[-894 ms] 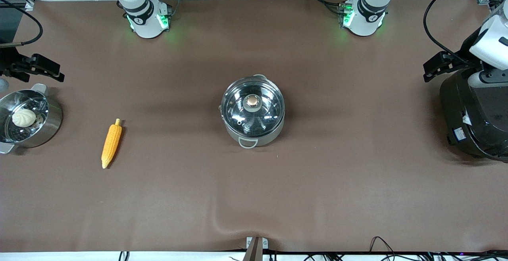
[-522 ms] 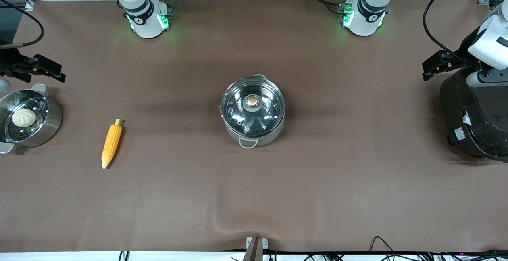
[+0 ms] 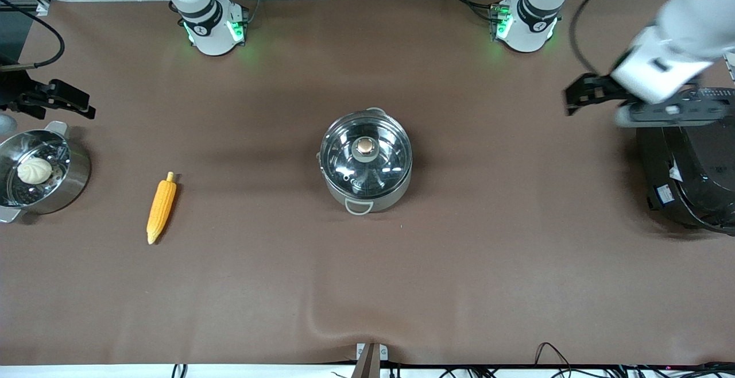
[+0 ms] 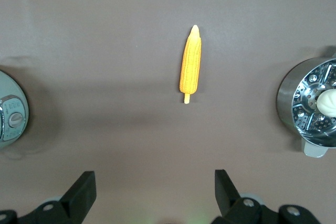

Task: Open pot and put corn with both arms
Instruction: 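Reach the left gripper to the glass lid knob while the right gripper reaches the corn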

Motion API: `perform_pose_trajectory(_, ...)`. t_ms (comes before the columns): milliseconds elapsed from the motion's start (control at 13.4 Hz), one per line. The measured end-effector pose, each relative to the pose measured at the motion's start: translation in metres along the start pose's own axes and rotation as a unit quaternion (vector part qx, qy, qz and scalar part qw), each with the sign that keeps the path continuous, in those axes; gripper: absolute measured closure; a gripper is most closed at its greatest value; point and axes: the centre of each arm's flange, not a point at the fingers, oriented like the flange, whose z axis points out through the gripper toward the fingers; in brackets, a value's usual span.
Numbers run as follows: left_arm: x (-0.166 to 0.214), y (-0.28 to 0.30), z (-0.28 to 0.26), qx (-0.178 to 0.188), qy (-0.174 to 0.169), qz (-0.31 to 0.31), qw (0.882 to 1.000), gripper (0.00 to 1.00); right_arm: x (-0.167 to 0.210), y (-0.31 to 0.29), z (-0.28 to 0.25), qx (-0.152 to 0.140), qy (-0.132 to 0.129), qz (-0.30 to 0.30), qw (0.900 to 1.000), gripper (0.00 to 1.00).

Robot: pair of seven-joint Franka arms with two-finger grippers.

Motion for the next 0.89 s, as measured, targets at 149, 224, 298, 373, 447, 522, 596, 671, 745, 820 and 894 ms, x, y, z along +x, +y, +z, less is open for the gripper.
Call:
perform_pose_trajectory(149,0.0,0.056,0.02,-0.001,-0.007,-0.036,0.999,0.0,0.003,0.002,0.016,0.001,-0.012,0.002,1.0,0.0)
perform_pose_trajectory(224,-0.001,0.084,0.032,-0.002,-0.01,-0.051,0.999,0.0,0.005,0.003,0.025,0.001,-0.017,0.003,1.0,0.0)
perform_pose_trajectory(298,-0.002,0.112,0.044,-0.004,-0.011,-0.064,0.998,0.0,0.007,0.005,0.033,0.001,-0.02,0.004,1.0,0.0)
perform_pose_trajectory(373,-0.004,0.137,0.056,-0.006,-0.011,-0.078,0.997,0.0,0.009,0.006,0.042,0.001,-0.022,0.005,1.0,0.0)
perform_pose_trajectory(447,-0.005,0.16,0.067,-0.011,-0.008,-0.093,0.996,0.0,0.011,0.007,0.051,0.002,-0.024,0.006,1.0,0.0)
perform_pose_trajectory(522,-0.006,0.183,0.08,-0.016,-0.005,-0.108,0.994,0.0,0.012,0.009,0.06,0.002,-0.026,0.008,1.0,0.0)
perform_pose_trajectory(596,-0.009,0.204,0.094,-0.02,-0.004,-0.12,0.993,0.0,0.013,0.012,0.07,0.002,-0.028,0.01,1.0,0.0)
perform_pose_trajectory(671,-0.012,0.224,0.108,-0.022,-0.006,-0.13,0.991,0.0,0.015,0.015,0.083,0.003,-0.03,0.013,0.999,0.0)
perform_pose_trajectory(745,-0.014,0.242,0.121,-0.024,-0.007,-0.138,0.99,0.0,0.019,0.02,0.1,0.004,-0.034,0.017,0.999,0.0)
perform_pose_trajectory(820,-0.016,0.258,0.133,-0.026,-0.009,-0.149,0.988,0.0,0.024,0.029,0.121,0.006,-0.039,0.024,0.999,0.0)
perform_pose_trajectory(894,-0.017,0.272,0.145,-0.029,-0.009,-0.16,0.987,0.0,0.031,0.044,0.145,0.009,-0.044,0.031,0.999,0.0)
